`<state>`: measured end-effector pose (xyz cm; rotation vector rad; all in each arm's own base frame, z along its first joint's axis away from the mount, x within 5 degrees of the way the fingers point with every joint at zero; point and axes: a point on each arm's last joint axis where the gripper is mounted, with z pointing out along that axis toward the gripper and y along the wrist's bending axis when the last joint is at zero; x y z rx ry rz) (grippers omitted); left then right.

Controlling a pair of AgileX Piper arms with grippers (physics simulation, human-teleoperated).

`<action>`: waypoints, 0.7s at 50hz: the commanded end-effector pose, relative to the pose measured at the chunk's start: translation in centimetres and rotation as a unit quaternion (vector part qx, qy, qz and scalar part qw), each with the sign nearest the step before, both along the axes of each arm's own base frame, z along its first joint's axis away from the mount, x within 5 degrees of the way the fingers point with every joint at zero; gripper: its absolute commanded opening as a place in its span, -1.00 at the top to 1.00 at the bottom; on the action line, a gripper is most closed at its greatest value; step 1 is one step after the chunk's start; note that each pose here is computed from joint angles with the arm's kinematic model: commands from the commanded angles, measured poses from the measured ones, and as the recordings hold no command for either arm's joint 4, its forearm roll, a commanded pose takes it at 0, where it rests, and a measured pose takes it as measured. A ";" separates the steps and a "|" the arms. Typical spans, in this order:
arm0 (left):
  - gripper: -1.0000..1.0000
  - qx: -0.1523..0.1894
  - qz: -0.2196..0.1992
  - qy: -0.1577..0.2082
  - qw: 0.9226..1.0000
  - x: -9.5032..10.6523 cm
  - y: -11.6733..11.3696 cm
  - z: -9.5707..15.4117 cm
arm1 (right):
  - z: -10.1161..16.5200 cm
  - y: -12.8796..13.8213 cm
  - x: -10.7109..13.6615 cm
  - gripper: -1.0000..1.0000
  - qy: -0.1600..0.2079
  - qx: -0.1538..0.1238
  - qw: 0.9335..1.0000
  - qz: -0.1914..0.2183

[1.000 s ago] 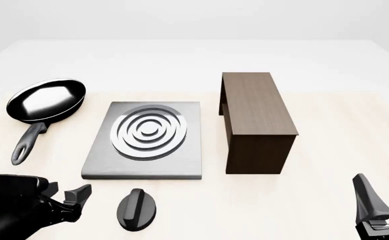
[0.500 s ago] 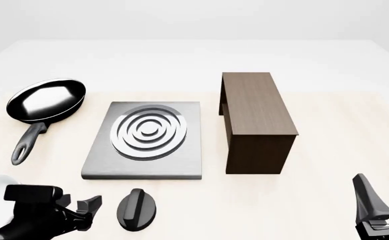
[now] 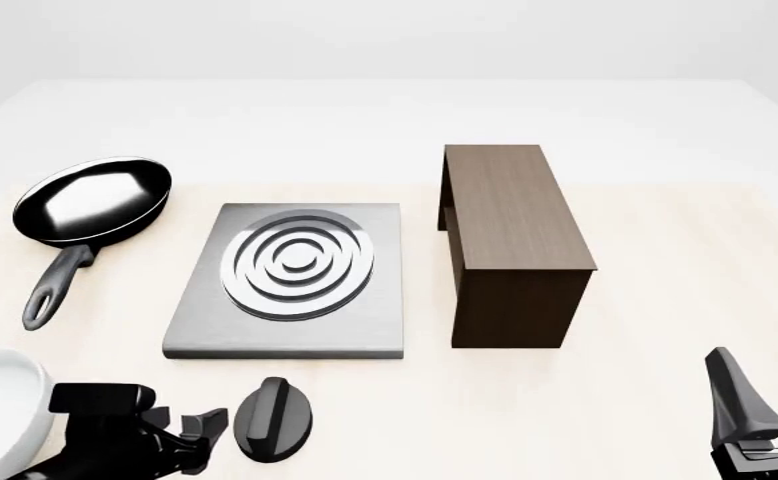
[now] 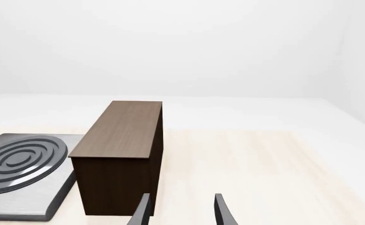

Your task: Turn on the stove.

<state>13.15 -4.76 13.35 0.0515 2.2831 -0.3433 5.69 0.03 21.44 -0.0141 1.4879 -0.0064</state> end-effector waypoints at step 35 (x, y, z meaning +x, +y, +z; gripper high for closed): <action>-1.00 -0.032 -0.020 0.029 0.999 -0.2 -1.6 -2.0 | 0.0 0.0 0.0 -1.00 -0.001 0.006 1.000 -0.001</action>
